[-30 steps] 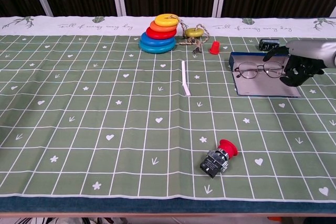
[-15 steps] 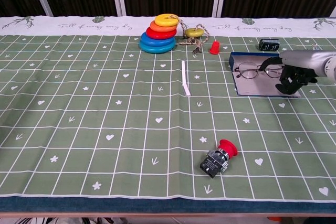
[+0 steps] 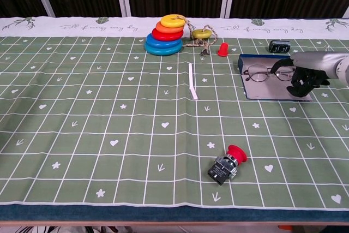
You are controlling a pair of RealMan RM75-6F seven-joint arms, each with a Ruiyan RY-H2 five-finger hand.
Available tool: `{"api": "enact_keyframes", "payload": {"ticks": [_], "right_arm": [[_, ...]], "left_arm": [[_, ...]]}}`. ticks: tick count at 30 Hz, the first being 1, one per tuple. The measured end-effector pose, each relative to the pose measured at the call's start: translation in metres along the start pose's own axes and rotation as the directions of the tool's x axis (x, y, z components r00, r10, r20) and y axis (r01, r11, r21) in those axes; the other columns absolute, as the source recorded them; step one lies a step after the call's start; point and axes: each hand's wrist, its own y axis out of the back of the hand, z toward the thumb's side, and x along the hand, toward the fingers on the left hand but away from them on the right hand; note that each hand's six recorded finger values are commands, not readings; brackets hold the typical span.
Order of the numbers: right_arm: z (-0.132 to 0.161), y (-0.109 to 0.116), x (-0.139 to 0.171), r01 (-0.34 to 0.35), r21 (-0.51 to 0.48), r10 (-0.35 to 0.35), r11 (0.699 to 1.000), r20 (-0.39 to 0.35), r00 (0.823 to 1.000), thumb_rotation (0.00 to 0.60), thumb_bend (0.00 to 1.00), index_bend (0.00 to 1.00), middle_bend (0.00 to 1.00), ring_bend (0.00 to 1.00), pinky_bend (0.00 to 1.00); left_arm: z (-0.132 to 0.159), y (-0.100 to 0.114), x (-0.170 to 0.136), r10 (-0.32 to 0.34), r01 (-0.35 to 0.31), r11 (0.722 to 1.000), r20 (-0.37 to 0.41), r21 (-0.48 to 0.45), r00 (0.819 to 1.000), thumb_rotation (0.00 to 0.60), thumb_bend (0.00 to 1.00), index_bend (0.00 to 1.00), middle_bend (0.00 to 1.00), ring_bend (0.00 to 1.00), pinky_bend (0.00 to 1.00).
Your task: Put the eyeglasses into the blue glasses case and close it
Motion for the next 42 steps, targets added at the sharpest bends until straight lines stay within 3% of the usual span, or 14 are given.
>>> {"api": "enact_keyframes", "payload": {"ticks": [29,39,42], "right_arm": [[-0.009,0.009,-0.027,0.010,-0.068,-0.005,0.998,0.080,0.997,0.600,0.64,0.13,0.80,0.83,0.85],[-0.007,0.011,-0.023,0.016,-0.083,-0.010,0.996,0.080,0.997,0.600,0.64,0.06,0.79,0.83,0.85],[-0.007,0.010,-0.019,0.012,-0.088,-0.005,0.996,0.074,0.997,0.600,0.59,0.01,0.73,0.80,0.85]], "left_arm": [[0.000,0.000,0.000,-0.004,0.004,1.000,0.000,-0.005,1.000,0.600,0.31,0.15,0.00,0.00,0.00],[0.000,0.000,0.000,-0.005,0.005,1.000,-0.001,-0.003,1.000,0.600,0.31,0.15,0.00,0.00,0.00],[0.000,-0.001,0.000,-0.007,0.007,1.000,-0.002,-0.002,1.000,0.600,0.31,0.15,0.00,0.00,0.00]]}}
